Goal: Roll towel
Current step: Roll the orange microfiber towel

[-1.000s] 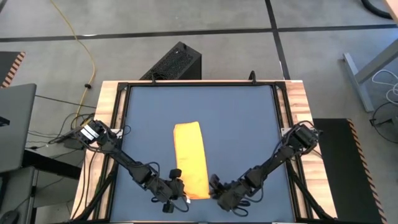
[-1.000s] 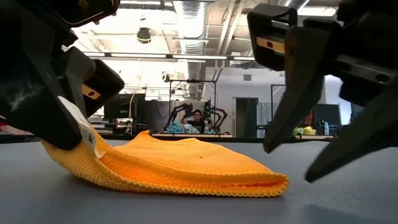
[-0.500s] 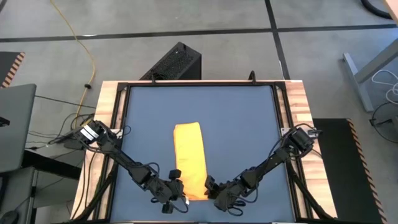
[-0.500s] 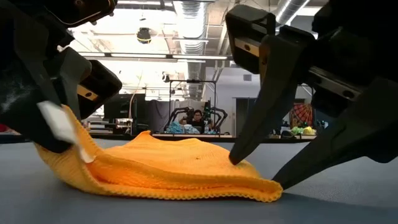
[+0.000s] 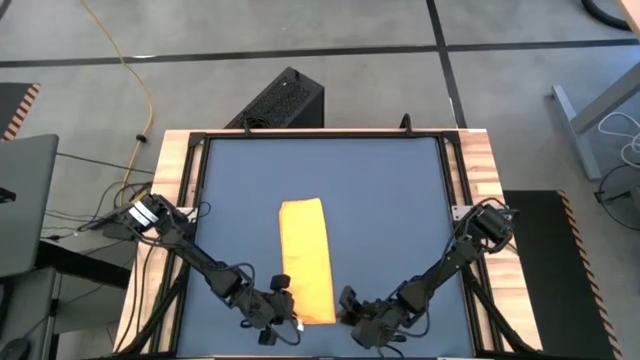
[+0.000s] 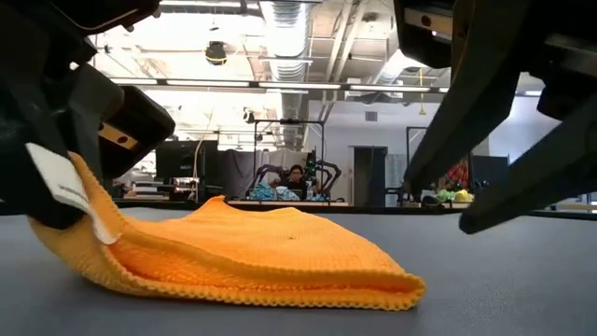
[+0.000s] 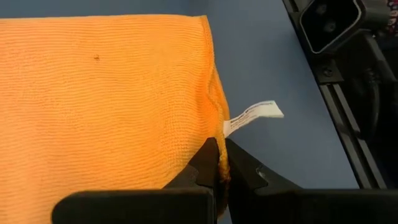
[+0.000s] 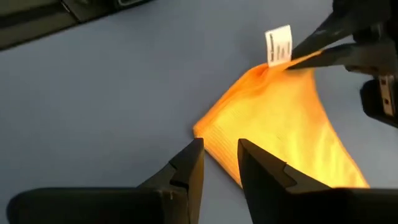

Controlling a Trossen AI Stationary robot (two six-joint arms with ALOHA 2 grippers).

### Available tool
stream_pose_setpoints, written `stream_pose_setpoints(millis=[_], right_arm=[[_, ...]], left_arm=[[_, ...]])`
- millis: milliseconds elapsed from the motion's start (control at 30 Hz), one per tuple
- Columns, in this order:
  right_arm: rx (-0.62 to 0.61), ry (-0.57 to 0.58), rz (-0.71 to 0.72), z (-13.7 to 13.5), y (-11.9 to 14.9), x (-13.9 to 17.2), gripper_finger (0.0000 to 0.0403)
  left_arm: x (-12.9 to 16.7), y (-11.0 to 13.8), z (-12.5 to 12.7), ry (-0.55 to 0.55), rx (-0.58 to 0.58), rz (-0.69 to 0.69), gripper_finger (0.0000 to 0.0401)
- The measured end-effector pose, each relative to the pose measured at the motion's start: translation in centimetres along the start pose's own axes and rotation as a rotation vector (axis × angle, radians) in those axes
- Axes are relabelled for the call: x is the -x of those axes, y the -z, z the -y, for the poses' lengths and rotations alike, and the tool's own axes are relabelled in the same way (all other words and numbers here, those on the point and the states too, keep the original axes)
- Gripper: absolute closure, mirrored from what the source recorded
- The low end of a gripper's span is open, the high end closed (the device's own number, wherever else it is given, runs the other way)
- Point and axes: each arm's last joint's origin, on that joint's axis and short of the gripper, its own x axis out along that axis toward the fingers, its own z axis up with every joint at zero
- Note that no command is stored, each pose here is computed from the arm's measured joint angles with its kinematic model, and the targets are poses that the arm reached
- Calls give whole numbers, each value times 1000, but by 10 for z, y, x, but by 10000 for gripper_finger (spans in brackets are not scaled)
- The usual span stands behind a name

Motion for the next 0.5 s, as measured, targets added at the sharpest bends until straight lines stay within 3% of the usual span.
stream_pose_setpoints(millis=[500], right_arm=[[-49, 37, -12, 5, 1, -1, 265]], left_arm=[[0, -1, 1, 3, -13, 9, 401]])
